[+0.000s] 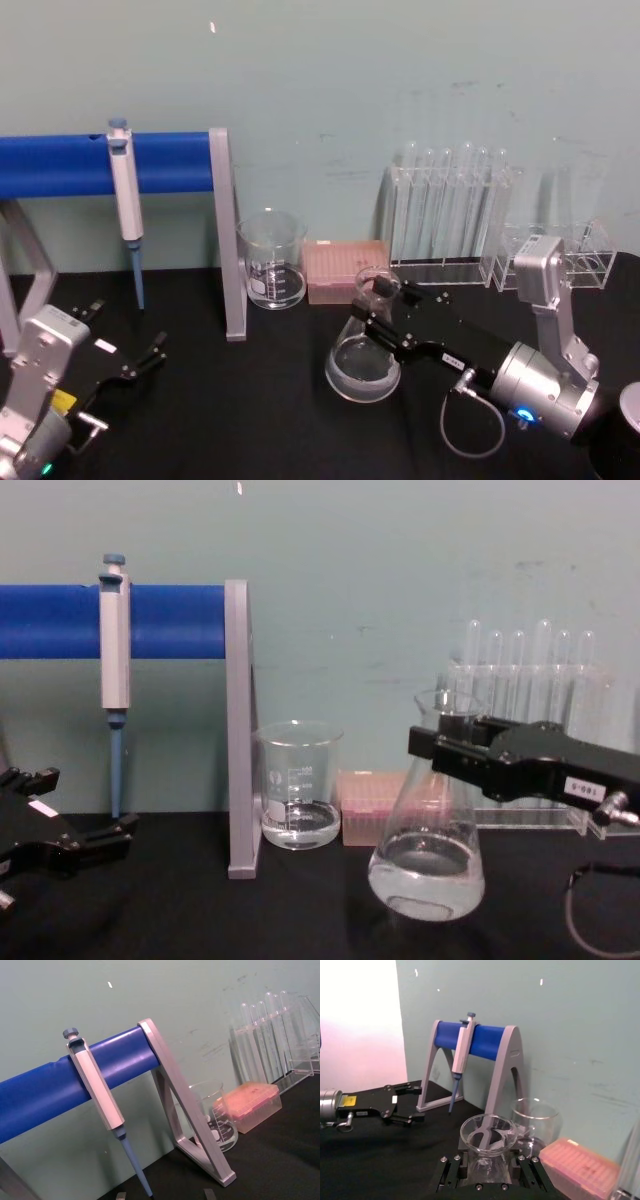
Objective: Grasp the erlenmeyer flask with one hand, shake it three times, then place it back.
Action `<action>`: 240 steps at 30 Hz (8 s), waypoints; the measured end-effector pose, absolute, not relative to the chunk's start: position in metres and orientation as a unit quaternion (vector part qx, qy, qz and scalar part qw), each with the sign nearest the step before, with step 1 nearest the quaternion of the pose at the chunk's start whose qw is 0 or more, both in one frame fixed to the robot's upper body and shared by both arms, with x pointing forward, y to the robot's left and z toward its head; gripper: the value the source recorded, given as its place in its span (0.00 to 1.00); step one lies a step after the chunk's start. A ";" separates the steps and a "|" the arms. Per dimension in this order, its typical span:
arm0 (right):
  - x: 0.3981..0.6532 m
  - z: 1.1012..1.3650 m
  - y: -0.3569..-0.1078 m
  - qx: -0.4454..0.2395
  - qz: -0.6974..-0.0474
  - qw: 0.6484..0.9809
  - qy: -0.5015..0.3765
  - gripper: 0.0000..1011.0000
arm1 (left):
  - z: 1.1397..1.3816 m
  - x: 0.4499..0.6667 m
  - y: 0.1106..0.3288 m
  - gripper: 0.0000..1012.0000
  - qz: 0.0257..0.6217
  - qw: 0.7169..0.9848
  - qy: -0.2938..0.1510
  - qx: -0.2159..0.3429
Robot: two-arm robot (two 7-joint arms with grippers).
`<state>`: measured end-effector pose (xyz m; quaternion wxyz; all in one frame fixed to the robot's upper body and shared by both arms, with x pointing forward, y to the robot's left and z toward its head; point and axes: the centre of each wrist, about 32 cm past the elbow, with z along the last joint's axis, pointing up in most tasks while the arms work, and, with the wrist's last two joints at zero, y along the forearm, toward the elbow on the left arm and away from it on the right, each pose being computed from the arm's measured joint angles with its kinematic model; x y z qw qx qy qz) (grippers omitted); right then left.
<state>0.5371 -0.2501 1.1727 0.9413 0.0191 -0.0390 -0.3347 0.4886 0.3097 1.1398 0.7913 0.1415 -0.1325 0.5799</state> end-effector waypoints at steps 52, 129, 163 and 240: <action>0.528 1.176 -0.226 0.046 -0.294 0.954 -0.037 0.45 | 1.140 0.489 0.310 0.99 0.580 0.791 -0.132 0.142; 0.500 1.185 -0.297 0.060 -0.500 0.861 -0.064 0.45 | 1.140 0.489 0.310 0.99 0.580 0.791 -0.132 0.142; 0.510 1.186 -0.230 0.053 -0.328 0.942 -0.054 0.45 | 1.140 0.489 0.310 0.99 0.580 0.791 -0.132 0.142; 0.503 1.194 -0.295 0.045 -0.481 0.873 -0.072 0.45 | 1.140 0.489 0.310 0.99 0.580 0.791 -0.132 0.141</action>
